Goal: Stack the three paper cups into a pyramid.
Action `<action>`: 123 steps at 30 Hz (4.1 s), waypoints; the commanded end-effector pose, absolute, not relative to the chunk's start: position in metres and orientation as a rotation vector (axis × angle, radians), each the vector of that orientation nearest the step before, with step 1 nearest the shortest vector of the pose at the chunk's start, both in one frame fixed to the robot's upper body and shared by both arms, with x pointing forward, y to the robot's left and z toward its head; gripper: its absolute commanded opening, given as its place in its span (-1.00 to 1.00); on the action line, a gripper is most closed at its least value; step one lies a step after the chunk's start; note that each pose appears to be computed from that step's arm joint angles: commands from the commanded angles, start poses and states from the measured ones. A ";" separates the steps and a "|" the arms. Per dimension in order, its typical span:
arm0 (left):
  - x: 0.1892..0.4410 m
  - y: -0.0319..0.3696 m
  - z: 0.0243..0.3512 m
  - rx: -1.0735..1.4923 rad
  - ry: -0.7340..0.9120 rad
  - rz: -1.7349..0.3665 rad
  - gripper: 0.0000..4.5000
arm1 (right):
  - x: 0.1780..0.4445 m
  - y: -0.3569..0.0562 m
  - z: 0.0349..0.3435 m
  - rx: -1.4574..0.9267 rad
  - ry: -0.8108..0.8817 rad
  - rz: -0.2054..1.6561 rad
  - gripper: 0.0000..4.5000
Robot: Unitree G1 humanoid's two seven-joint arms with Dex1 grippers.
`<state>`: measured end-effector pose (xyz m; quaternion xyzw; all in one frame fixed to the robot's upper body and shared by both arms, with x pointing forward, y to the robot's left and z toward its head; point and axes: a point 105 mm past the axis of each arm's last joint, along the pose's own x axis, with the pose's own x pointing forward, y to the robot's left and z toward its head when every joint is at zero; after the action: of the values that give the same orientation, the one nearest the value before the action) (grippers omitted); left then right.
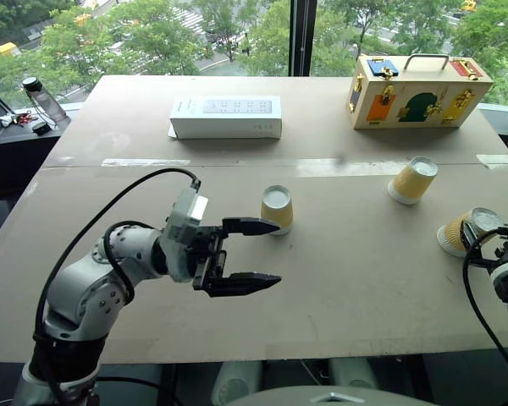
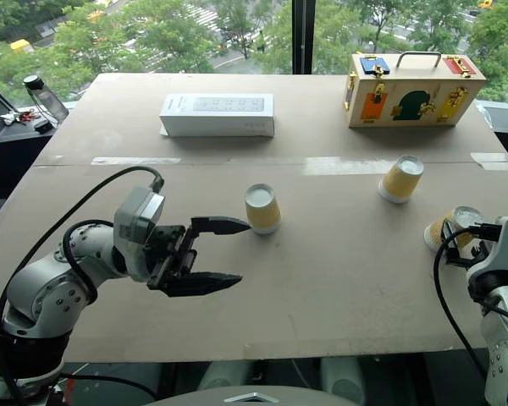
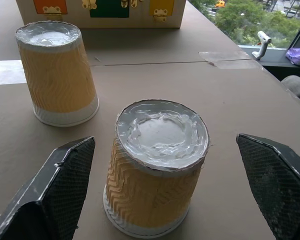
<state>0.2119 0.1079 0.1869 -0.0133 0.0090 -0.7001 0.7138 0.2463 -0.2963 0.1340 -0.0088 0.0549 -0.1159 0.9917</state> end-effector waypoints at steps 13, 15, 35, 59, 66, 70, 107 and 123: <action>0.206 0.109 0.187 -0.006 -0.026 -1.529 1.00 | 0.261 -0.299 0.143 -0.028 0.083 -0.224 -0.05; 0.209 0.112 0.187 -0.015 -0.040 -1.494 1.00 | 0.258 -0.296 0.149 -0.075 0.067 -0.183 -0.05; 0.210 0.200 0.159 -0.116 -0.020 -1.140 1.00 | 0.286 -0.095 0.157 -0.269 0.004 0.828 -0.05; 0.197 0.204 0.161 -0.096 -0.028 -1.079 1.00 | 0.307 -0.059 0.147 -0.282 0.000 0.955 0.83; 0.198 0.201 0.161 -0.105 -0.037 -1.079 1.00 | 0.291 -0.087 0.218 -0.149 -0.202 0.939 0.98; 0.201 0.198 0.164 -0.109 -0.057 -1.087 1.00 | 0.305 -0.124 0.252 -0.082 -0.256 0.784 0.98; 0.204 0.207 0.171 -0.119 -0.139 -1.016 1.00 | 0.327 -0.103 0.272 -0.105 -0.151 0.904 0.03; 0.184 0.232 0.163 -0.102 -0.180 -0.904 1.00 | 0.305 -0.033 0.262 -0.308 -0.058 1.186 0.03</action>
<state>0.1873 0.2294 0.1555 -0.0650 -0.0697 -0.4362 0.8948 0.3077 -0.0318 0.2485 -0.1287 0.0043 0.5570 0.8205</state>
